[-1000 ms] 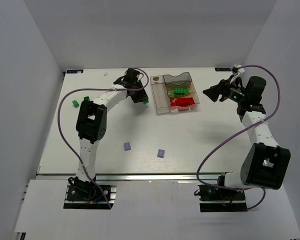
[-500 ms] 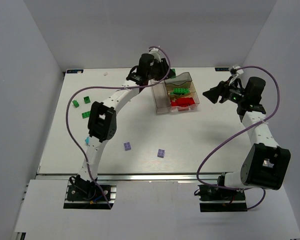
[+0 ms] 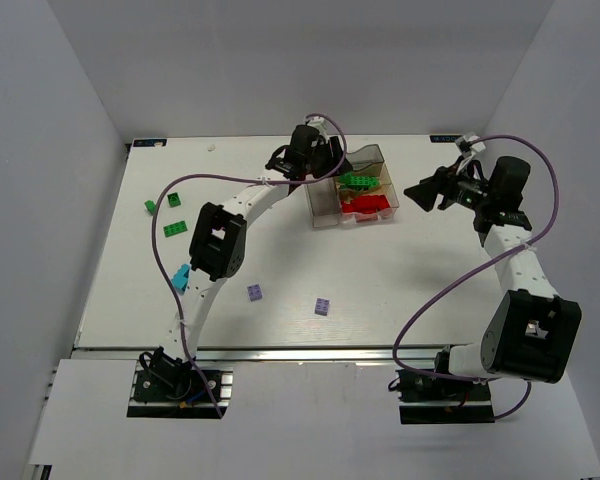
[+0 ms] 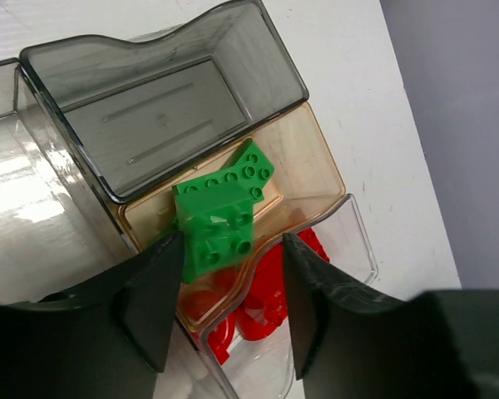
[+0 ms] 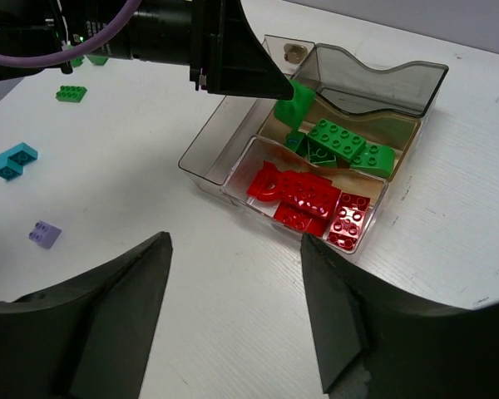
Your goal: Sort the legos into containers by color
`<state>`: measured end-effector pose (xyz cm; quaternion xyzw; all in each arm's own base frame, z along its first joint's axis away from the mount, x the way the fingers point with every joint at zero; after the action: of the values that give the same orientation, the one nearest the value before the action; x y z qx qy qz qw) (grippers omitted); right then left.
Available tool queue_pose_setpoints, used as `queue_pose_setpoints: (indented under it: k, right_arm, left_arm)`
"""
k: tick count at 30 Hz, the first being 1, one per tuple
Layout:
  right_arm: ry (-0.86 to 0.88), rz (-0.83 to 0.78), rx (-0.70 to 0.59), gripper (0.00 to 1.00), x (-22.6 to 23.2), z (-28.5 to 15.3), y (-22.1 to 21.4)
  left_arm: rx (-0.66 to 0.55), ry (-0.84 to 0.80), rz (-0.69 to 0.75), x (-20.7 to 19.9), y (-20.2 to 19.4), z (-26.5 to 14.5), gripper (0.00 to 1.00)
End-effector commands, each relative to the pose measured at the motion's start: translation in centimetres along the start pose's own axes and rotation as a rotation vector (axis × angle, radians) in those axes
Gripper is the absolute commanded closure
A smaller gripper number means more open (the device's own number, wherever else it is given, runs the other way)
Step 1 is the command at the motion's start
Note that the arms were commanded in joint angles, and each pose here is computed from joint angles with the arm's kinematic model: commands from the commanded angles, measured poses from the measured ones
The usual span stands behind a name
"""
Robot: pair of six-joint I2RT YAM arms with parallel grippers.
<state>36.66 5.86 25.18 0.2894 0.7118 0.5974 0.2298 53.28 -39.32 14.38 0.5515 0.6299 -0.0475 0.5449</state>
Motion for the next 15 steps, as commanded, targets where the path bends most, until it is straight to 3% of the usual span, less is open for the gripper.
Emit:
queue_pose_setpoints:
  k: [1, 6, 9, 10, 11, 12, 13, 14, 15]
  right_arm:
    - [0.05, -0.07, -0.023, 0.3, 0.6, -0.1, 0.7]
    - [0.104, -0.109, -0.023, 0.23, 1.1, 0.3, 0.7]
    - [0.128, -0.143, -0.013, 0.24, 1.3, 0.6, 0.9]
    - [0.138, -0.18, -0.012, 0.29, 1.5, 0.8, 1.0]
    - [0.136, -0.181, 0.004, 0.34, 1.5, 0.7, 0.9]
    - [0.152, -0.2, 0.007, 0.39, 1.9, 1.0, 1.0]
    - [0.159, -0.218, 0.013, 0.56, 2.1, 1.2, 1.0]
    - [0.174, -0.257, 0.016, 0.65, 2.4, 1.7, 1.1]
    - [0.176, -0.258, 0.032, 0.8, 2.6, 1.8, 1.0]
  left_arm:
    - [-0.06, -0.067, 0.031, -3.9, 2.5, -2.3, 0.37]
    - [-0.083, -0.105, 0.044, -5.6, 3.6, -3.0, 0.33]
    - [-0.107, -0.117, 0.044, -6.4, 4.9, -4.1, 0.38]
    - [-0.143, -0.133, 0.047, -7.5, 6.6, -5.8, 0.44]
    - [-0.143, -0.105, 0.036, -6.5, 6.7, -6.4, 0.64]
    - [-0.151, -0.088, 0.032, -6.6, 6.8, -7.3, 0.76]
    - [-0.235, -0.064, 0.028, -7.6, 9.4, -10.5, 0.87]
    - [-0.264, -0.022, 0.017, -6.6, 10.4, -12.1, 1.0]
    - [-0.243, 0.075, -0.009, -3.6, 9.3, -13.0, 1.0]
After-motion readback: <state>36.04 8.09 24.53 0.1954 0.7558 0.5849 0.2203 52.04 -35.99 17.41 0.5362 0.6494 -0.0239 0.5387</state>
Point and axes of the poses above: each gripper's point midway between its finger pads, its own z axis out along the fingers, its own x axis along the line the jaws close on, y = z × x, the point moved 3 cm from there along -z, back along the fingers, and after that the axes turned 15 degrees about -z, right-handed, at the moved point
